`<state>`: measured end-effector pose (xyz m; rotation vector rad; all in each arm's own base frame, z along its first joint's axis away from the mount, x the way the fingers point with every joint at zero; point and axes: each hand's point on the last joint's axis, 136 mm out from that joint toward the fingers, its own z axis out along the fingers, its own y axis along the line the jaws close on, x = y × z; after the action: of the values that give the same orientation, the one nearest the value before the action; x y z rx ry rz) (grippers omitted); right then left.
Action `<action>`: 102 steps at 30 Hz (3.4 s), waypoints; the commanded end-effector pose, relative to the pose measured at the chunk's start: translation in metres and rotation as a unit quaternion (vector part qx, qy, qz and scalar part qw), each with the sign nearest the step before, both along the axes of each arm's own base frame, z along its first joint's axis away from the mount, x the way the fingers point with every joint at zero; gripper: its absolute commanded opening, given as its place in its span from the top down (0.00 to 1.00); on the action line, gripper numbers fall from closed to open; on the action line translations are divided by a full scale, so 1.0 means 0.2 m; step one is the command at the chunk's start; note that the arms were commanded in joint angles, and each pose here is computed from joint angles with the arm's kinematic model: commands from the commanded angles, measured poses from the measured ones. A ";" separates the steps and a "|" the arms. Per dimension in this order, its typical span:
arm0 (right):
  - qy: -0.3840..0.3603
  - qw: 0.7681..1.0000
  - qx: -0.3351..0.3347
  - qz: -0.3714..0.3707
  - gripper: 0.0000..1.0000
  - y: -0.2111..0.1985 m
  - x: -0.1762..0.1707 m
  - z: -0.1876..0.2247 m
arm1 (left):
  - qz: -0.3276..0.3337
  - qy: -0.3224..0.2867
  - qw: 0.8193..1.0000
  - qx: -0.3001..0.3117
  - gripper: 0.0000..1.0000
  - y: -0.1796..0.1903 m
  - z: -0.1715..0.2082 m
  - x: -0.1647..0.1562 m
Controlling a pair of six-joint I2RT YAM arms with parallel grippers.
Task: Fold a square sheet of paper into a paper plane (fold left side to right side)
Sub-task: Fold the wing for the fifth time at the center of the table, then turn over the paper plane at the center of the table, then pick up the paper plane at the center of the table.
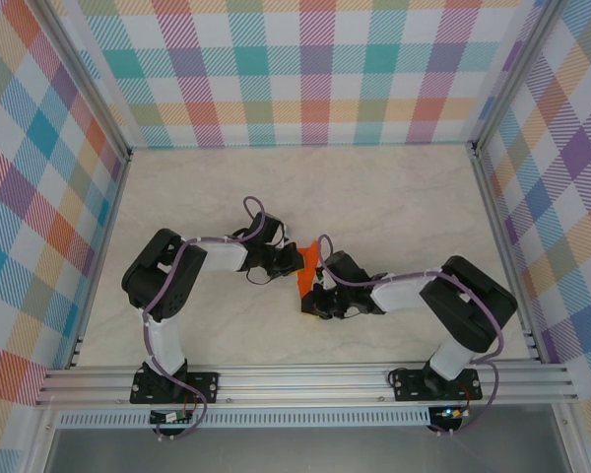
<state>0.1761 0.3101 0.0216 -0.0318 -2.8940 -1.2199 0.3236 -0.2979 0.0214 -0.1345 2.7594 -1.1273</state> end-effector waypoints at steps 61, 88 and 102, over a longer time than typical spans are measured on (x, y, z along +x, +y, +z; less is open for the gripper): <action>-0.056 0.991 -0.108 -0.047 0.77 -0.55 0.45 0.04 | 0.206 -0.212 0.941 0.167 0.39 0.93 0.81 -0.28; -0.056 0.974 -0.216 0.021 0.39 -0.39 0.21 0.16 | 0.201 -0.219 0.943 0.147 0.24 0.89 0.77 -0.25; -0.057 0.967 -0.246 0.033 0.59 -0.34 0.26 0.09 | 0.202 -0.221 0.942 0.151 0.22 0.90 0.78 -0.25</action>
<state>0.2219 0.2410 0.0391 0.1401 -3.1680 -0.5127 0.2721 -0.1215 0.1767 -0.3338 2.3223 -0.5464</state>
